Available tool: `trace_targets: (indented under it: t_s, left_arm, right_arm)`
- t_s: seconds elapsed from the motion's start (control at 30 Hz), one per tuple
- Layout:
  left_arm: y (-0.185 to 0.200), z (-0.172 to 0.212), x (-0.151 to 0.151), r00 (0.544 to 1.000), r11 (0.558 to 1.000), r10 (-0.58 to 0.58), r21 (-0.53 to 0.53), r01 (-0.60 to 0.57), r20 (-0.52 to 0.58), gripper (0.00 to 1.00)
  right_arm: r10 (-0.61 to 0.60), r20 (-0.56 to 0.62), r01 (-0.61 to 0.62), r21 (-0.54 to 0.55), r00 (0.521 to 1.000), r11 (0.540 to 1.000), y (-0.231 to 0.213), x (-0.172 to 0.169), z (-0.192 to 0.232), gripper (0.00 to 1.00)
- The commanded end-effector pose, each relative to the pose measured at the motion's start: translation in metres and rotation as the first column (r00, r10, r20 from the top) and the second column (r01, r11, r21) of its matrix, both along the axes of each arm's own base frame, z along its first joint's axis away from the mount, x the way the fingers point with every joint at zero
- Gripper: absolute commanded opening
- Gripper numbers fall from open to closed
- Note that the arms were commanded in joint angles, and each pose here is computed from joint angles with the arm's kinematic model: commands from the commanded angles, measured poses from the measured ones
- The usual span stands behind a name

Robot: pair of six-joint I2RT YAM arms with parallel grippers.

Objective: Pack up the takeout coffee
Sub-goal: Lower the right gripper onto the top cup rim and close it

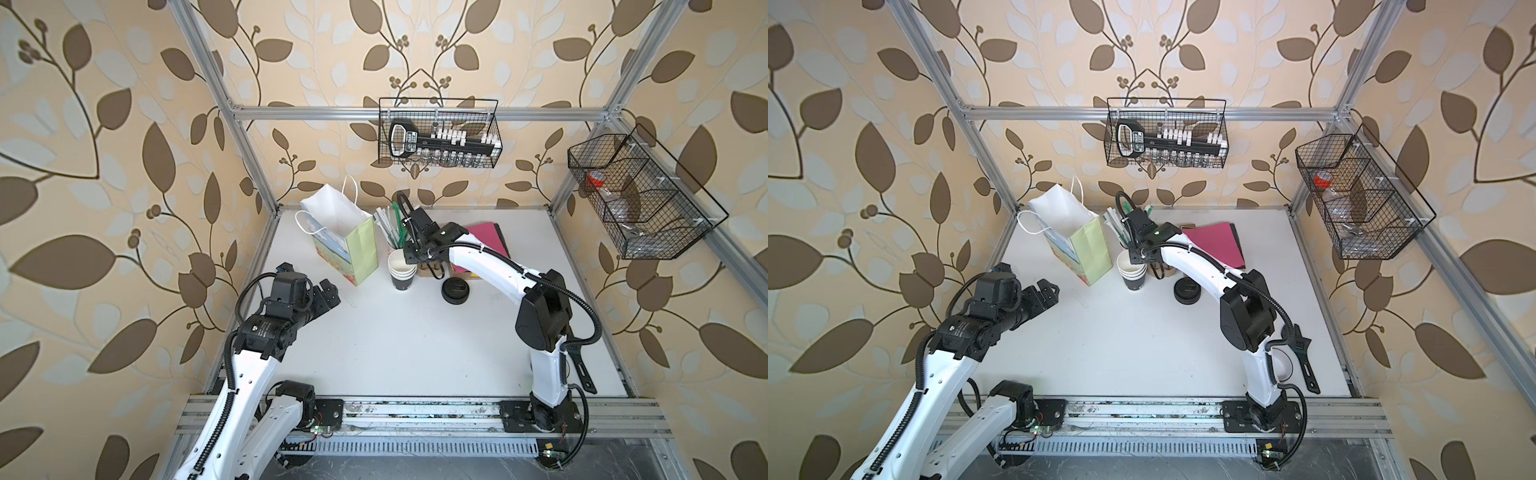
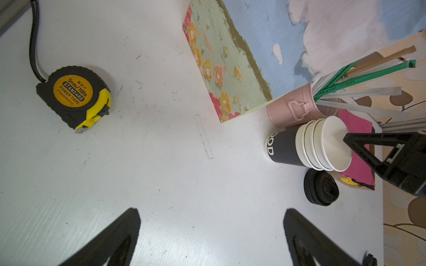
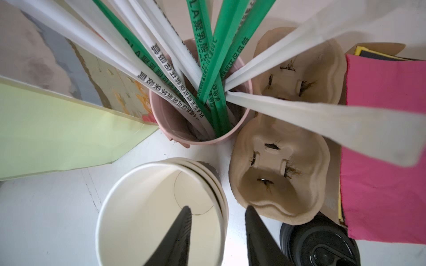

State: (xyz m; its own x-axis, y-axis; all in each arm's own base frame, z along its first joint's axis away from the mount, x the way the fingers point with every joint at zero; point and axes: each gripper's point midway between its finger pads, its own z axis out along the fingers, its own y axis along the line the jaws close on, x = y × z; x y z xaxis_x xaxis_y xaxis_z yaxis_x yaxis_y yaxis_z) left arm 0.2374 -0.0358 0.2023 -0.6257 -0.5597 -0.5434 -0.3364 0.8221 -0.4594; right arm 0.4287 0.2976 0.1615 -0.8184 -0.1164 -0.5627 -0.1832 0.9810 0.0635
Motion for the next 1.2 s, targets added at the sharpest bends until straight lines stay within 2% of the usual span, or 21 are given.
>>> trace_targets:
  t_s: [0.0, 0.3, 0.77, 1.0, 1.17]
  left_arm:
    - [0.000, 0.017, 0.002, 0.999, 1.000, 0.001, 0.000, -0.001, 0.041, 0.99]
    - [0.000, 0.017, 0.002, 0.999, 1.000, 0.001, -0.004, -0.001, 0.040, 0.99]
    - [-0.003, 0.012, 0.005, 1.000, 1.000, -0.011, -0.021, 0.011, 0.016, 0.99]
    - [-0.011, 0.007, 0.007, 0.999, 0.998, -0.050, -0.044, 0.049, -0.002, 0.99]
    - [-0.019, -0.001, 0.014, 0.996, 0.995, -0.080, -0.068, 0.077, -0.039, 0.99]
  right_arm:
    - [0.002, -0.026, -0.002, -0.002, 1.000, 1.000, 0.001, 0.002, -0.005, 0.36]
    - [-0.001, -0.040, 0.001, -0.001, 0.999, 1.000, 0.005, 0.003, -0.009, 0.26]
    - [-0.012, -0.032, 0.013, 0.031, 0.999, 0.999, 0.010, 0.006, -0.003, 0.00]
    - [0.010, -0.032, -0.008, 0.079, 0.999, 0.997, 0.015, -0.001, 0.008, 0.00]
    - [-0.005, -0.017, 0.008, 0.181, 1.000, 0.984, 0.009, -0.004, 0.018, 0.00]
